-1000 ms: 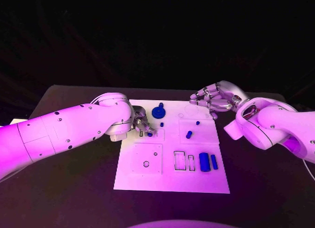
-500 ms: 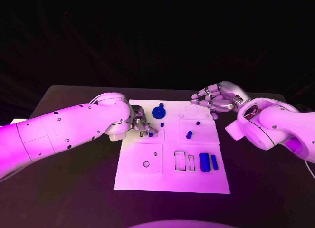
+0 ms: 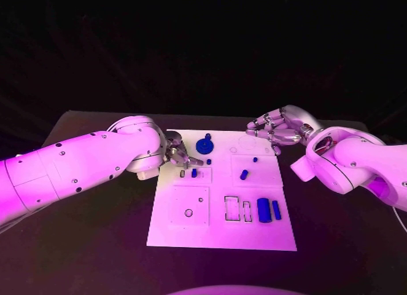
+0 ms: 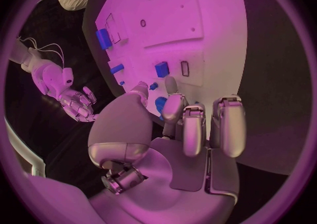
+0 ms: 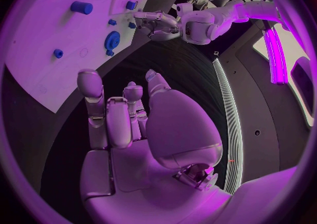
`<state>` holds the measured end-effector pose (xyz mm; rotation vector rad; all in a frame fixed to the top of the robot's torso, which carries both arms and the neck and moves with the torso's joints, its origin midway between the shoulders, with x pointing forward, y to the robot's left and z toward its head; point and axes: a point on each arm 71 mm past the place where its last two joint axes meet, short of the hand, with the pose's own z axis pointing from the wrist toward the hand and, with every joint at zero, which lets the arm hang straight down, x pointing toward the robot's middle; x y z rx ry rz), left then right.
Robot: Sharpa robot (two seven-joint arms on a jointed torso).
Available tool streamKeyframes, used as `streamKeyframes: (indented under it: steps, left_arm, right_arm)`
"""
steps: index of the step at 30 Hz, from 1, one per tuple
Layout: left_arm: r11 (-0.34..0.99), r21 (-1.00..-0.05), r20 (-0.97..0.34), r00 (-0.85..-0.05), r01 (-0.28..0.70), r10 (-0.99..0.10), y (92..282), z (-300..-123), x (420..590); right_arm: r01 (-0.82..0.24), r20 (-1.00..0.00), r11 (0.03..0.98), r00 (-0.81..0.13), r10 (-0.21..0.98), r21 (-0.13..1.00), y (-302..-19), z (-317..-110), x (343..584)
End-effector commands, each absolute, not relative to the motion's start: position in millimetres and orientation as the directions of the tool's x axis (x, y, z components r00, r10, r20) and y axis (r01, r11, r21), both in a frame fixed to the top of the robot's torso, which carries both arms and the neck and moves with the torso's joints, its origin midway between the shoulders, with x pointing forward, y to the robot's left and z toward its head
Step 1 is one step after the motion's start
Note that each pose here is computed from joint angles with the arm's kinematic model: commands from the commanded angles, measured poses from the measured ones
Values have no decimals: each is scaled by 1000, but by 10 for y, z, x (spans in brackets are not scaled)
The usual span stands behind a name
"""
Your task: Assemble the parts on the task board
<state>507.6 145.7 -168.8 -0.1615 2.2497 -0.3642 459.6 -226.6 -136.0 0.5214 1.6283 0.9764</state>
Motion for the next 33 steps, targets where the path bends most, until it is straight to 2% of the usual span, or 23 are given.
streamKeyframes:
  steps: [1,8,15,25,33]
  left_arm:
    - [928,-373,-706,-650,5,-280,1459,-1602,5080]
    - [945,-327,-705,-667,5,-241,1610,-1403,5230]
    - [957,-288,-722,-648,-38,-243,1748,-1287,5500]
    - [969,-221,-748,-618,-113,-243,1875,-1274,5807]
    - [982,-165,-763,-619,-96,-188,1842,-1319,5893]
  right_arm:
    - [-157,-586,566,-296,754,809,-2258,-1365,4595]
    - [-156,-586,567,-297,754,809,-2256,-1371,4605]
    - [-155,-585,567,-298,754,809,-2243,-1378,4615]
    - [-167,-592,569,-296,750,805,-2227,-1373,4613]
    - [-174,-596,571,-292,748,802,-2221,-1369,4618]
